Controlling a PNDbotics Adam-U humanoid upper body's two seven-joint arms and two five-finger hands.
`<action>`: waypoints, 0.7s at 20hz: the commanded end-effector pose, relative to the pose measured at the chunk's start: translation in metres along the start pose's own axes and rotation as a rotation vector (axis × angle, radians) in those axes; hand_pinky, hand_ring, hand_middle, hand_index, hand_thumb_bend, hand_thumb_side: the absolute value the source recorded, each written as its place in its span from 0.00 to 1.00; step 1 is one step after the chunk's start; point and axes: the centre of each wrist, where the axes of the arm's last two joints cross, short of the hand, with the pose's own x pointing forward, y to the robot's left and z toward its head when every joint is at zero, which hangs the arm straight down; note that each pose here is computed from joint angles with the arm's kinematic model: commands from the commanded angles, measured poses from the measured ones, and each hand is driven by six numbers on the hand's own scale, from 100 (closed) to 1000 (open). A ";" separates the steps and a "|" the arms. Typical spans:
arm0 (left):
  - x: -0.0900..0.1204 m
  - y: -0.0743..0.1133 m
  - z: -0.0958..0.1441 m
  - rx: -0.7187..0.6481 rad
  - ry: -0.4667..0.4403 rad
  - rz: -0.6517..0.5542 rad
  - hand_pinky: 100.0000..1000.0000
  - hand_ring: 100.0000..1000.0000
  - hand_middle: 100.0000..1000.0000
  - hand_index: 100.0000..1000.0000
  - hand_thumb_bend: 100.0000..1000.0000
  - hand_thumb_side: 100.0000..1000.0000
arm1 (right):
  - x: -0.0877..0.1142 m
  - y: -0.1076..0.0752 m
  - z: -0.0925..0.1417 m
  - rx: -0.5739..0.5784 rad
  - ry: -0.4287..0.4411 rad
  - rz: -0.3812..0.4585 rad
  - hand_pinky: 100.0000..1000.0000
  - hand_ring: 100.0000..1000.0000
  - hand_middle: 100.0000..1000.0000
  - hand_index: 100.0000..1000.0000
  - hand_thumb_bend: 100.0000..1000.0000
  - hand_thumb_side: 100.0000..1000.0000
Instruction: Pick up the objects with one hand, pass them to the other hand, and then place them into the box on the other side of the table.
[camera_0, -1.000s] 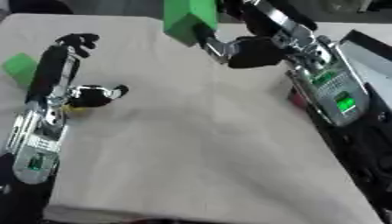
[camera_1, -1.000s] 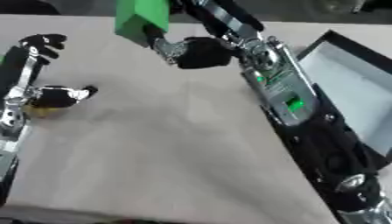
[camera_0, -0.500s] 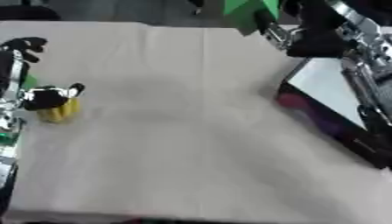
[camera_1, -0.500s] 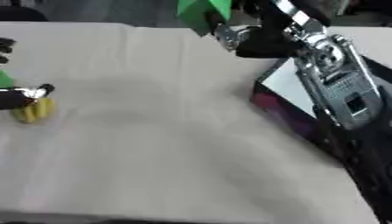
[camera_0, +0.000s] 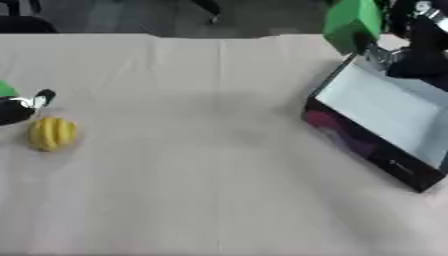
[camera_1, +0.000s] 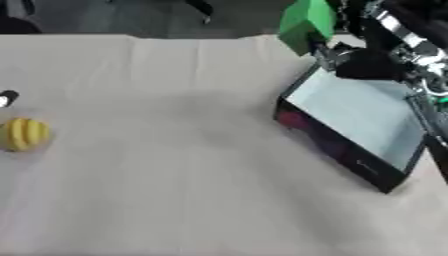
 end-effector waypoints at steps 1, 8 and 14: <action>-0.003 0.022 -0.007 0.062 -0.010 -0.021 0.67 0.65 0.66 0.79 0.63 0.02 | -0.005 -0.028 0.009 -0.047 0.032 0.104 0.88 0.88 0.54 0.64 0.00 0.12; -0.009 0.030 -0.009 0.094 0.012 -0.024 0.67 0.65 0.66 0.79 0.63 0.02 | -0.044 -0.043 0.036 -0.054 0.173 0.268 0.86 0.87 0.54 0.63 0.00 0.11; -0.011 0.032 -0.009 0.098 0.020 -0.023 0.68 0.65 0.66 0.79 0.63 0.03 | -0.065 -0.048 0.045 0.013 0.204 0.379 0.89 0.96 0.71 0.77 0.00 0.12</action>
